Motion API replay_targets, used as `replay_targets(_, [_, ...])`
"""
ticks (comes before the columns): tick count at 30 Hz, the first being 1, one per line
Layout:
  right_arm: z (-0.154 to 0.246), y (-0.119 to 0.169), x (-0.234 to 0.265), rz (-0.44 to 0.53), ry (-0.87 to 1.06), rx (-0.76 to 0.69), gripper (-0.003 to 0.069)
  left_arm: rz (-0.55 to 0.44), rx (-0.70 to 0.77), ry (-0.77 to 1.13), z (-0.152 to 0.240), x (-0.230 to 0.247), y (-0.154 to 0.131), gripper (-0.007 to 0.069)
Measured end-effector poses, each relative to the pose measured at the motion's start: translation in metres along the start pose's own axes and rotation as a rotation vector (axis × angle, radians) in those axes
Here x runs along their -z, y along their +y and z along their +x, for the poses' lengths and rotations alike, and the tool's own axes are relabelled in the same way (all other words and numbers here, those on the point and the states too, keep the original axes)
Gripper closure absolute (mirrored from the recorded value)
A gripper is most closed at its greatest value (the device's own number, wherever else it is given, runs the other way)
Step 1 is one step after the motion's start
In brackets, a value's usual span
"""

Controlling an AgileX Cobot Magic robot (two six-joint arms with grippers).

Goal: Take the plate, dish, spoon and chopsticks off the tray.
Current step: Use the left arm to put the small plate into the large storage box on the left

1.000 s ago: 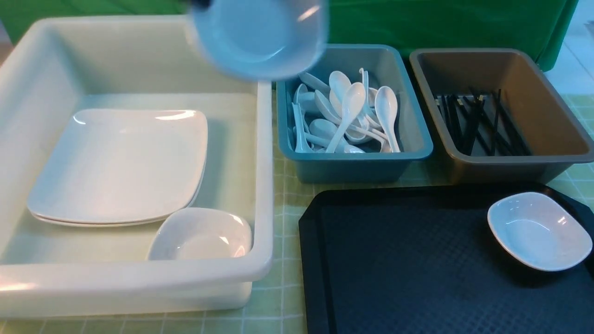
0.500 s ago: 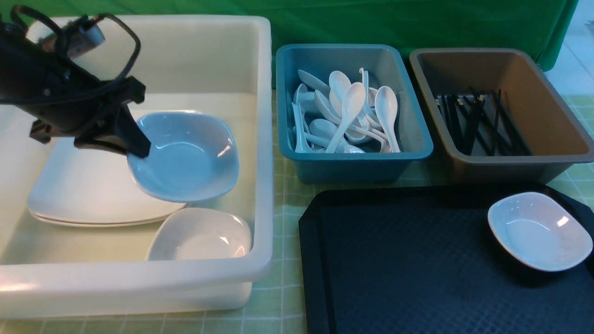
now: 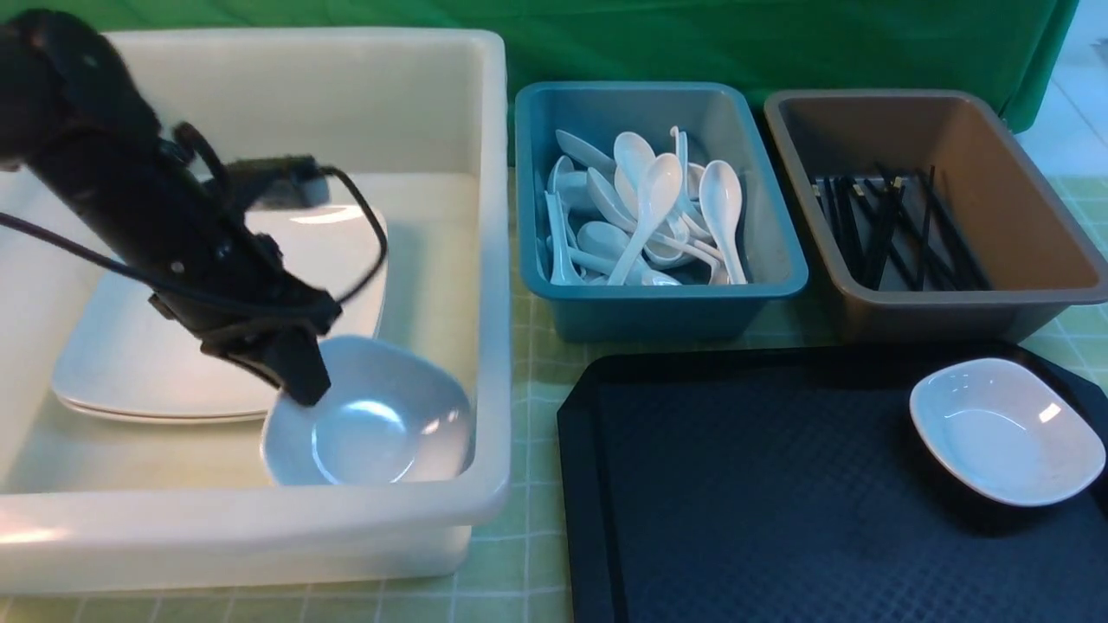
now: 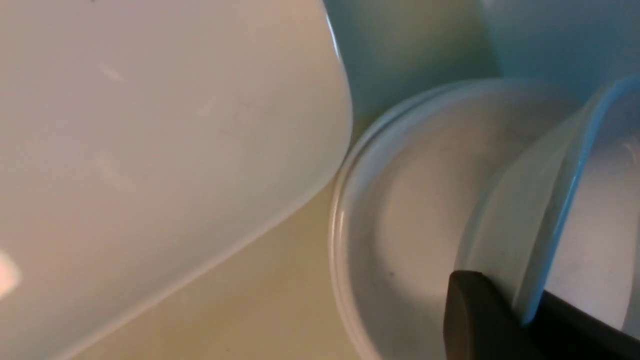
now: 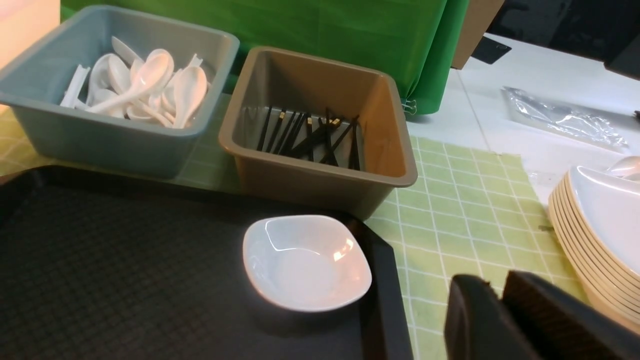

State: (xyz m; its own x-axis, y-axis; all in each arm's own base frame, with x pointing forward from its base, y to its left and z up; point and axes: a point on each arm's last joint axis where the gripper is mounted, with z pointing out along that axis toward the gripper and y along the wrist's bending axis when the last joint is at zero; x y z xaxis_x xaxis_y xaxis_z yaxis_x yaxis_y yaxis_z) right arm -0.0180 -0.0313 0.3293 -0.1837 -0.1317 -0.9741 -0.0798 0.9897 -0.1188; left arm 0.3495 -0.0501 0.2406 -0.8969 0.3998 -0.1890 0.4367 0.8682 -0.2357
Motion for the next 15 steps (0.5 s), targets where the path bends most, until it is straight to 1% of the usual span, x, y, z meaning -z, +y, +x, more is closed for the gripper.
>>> replay_targets(3, [0.000,0.000,0.000,0.000,0.000,0.000,0.0571,-0.048,-0.032,-0.001,-0.001,-0.003,0.001,0.0617])
replay_targets(7, [0.000,0.000,0.000,0.000,0.000,0.000,0.0566,-0.080,-0.032,-0.039,-0.001,-0.010,0.005,0.0616])
replay_targets(10, [0.000,0.000,0.000,0.000,0.000,0.000,0.0559,-0.080,-0.028,-0.050,0.000,-0.013,0.005,0.0606])
replay_targets(14, [0.000,0.000,0.000,0.000,0.000,0.000,0.0553,-0.070,-0.014,-0.065,-0.001,-0.014,0.004,0.0548])
replay_targets(15, [0.000,0.000,0.000,0.000,0.000,0.000,0.0552,-0.075,-0.007,-0.067,-0.001,-0.014,0.005,0.0499])
